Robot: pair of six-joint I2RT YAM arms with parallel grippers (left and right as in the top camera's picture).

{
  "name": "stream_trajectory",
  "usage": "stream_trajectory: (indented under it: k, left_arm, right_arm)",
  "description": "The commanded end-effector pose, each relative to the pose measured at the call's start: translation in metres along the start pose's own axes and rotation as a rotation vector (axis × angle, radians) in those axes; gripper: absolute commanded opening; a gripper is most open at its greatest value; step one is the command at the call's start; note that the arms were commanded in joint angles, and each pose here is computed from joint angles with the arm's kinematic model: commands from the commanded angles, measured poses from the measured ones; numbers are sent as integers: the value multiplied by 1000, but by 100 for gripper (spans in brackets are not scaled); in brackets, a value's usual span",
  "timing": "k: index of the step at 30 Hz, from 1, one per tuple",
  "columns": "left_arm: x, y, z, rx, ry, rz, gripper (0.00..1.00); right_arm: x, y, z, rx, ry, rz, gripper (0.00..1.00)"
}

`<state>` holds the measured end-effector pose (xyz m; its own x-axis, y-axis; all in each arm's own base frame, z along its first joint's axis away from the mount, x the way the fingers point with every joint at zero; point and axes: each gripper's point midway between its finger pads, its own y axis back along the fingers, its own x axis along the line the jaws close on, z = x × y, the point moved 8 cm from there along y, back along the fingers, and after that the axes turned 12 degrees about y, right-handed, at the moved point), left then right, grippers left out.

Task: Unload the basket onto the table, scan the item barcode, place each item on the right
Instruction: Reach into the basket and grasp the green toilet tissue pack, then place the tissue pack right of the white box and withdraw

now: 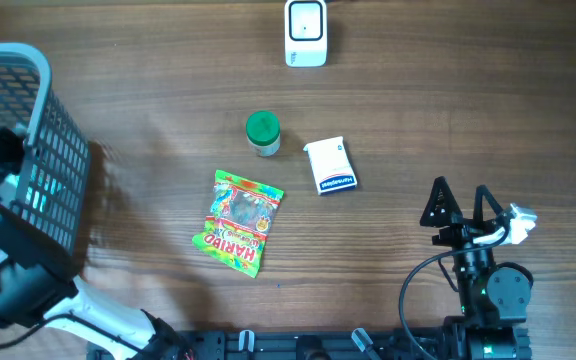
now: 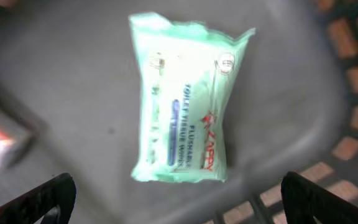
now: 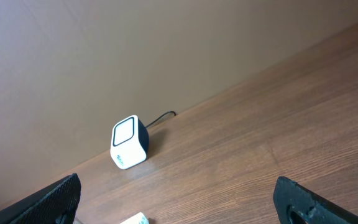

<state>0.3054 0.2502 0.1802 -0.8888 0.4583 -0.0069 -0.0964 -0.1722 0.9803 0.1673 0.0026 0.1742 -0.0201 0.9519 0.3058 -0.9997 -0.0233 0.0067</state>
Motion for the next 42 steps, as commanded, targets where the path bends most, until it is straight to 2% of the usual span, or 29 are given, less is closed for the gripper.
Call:
stream_trajectory:
  k: [1, 6, 13, 18, 19, 22, 24, 25, 28, 31, 34, 37, 40, 42]
  left_arm:
    - [-5, -3, 2, -29, -31, -56, 100]
    - [-7, -19, 4, -48, -29, -65, 100]
    - [-6, -72, -7, 48, -91, -25, 100]
    - [-7, -82, -7, 60, -91, -20, 100]
    - [-7, -82, -7, 61, -91, -20, 96]
    - [-7, -82, -8, 62, -91, -20, 62]
    - [-7, -82, -8, 62, -91, -19, 49]
    - [-7, -81, -7, 61, -91, -19, 44]
    - [-7, -74, -3, 39, -90, -15, 43]
    - [-10, -43, 10, -3, -87, -32, 43]
    - [-13, 27, 29, -108, -73, -75, 43]
    - [-13, 94, 34, -215, -52, -133, 43]
    - [-19, 170, 16, -313, -79, -299, 43]
    - [-32, 220, -15, -337, -121, -506, 43]
  right_arm:
    - [0, 0, 2, -15, -6, -10, 100]
    - [0, 0, 2, -15, -6, -10, 100]
    - [0, 0, 2, -15, -6, -10, 100]
    - [0, 0, 2, -15, -6, -10, 100]
    - [0, 0, 2, -15, -6, -10, 100]
    - [0, 0, 2, -15, -6, -10, 100]
    - [0, 0, 2, -15, -6, -10, 100]
    - [0, 0, 2, -15, -6, -10, 100]
    - [0, 0, 2, -15, -6, -10, 100]
    - [0, 0, 2, -15, -6, -10, 100]
    - [0, 0, 2, -15, -6, -10, 100]
    - [0, 0, 2, -15, -6, -10, 100]
    - [0, 0, 2, -15, -6, -10, 100]
    - [0, 0, 2, -15, -6, -10, 100]
